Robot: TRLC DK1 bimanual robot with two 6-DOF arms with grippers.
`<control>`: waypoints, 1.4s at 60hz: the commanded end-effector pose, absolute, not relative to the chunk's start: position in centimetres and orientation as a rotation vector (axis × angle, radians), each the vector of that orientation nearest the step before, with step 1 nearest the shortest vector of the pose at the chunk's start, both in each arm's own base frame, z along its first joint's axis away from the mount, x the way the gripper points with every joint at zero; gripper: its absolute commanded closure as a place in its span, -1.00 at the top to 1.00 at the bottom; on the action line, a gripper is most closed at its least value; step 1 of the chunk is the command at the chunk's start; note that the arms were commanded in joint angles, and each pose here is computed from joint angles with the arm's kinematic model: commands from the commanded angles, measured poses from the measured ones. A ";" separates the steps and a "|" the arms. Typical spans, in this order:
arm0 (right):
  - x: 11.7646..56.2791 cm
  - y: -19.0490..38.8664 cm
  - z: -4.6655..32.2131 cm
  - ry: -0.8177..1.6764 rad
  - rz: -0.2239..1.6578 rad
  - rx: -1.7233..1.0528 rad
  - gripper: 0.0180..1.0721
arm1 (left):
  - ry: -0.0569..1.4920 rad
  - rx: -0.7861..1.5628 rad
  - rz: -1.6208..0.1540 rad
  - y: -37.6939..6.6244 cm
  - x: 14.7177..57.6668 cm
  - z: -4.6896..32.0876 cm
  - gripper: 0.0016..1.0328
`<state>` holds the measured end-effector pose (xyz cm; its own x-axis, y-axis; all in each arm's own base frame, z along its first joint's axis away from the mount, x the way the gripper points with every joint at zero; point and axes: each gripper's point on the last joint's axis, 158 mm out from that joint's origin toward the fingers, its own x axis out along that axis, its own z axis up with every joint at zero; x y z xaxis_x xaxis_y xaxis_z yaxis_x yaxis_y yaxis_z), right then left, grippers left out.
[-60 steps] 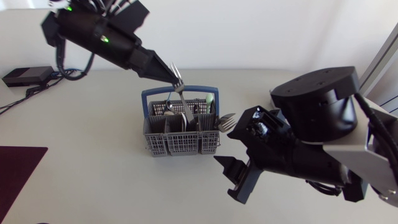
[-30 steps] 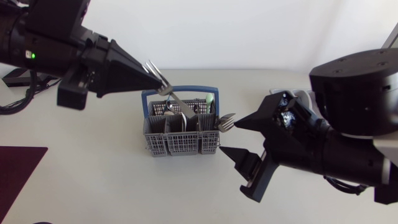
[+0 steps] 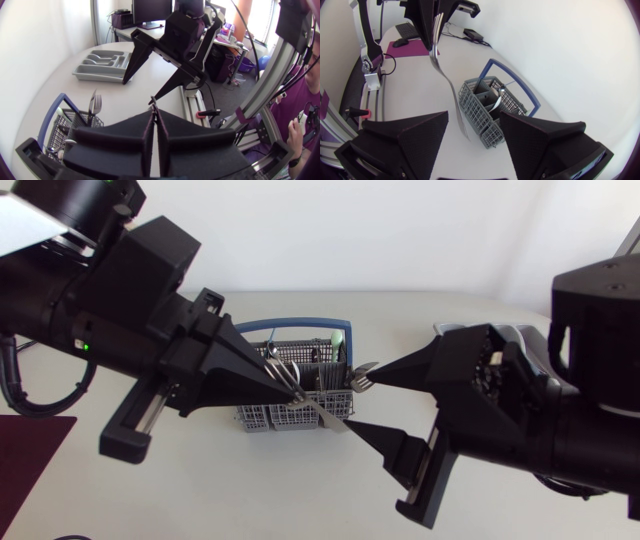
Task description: Sort the cutlery from the basket into the organizer compartments.
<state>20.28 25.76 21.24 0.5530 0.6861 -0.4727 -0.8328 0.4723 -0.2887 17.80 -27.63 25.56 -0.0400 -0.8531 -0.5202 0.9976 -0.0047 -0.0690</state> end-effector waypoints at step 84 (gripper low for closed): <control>17.6 26.9 16.1 0.346 1.083 -0.517 -0.89 | 0.533 0.357 -1.673 -31.7 16.9 25.2 -0.94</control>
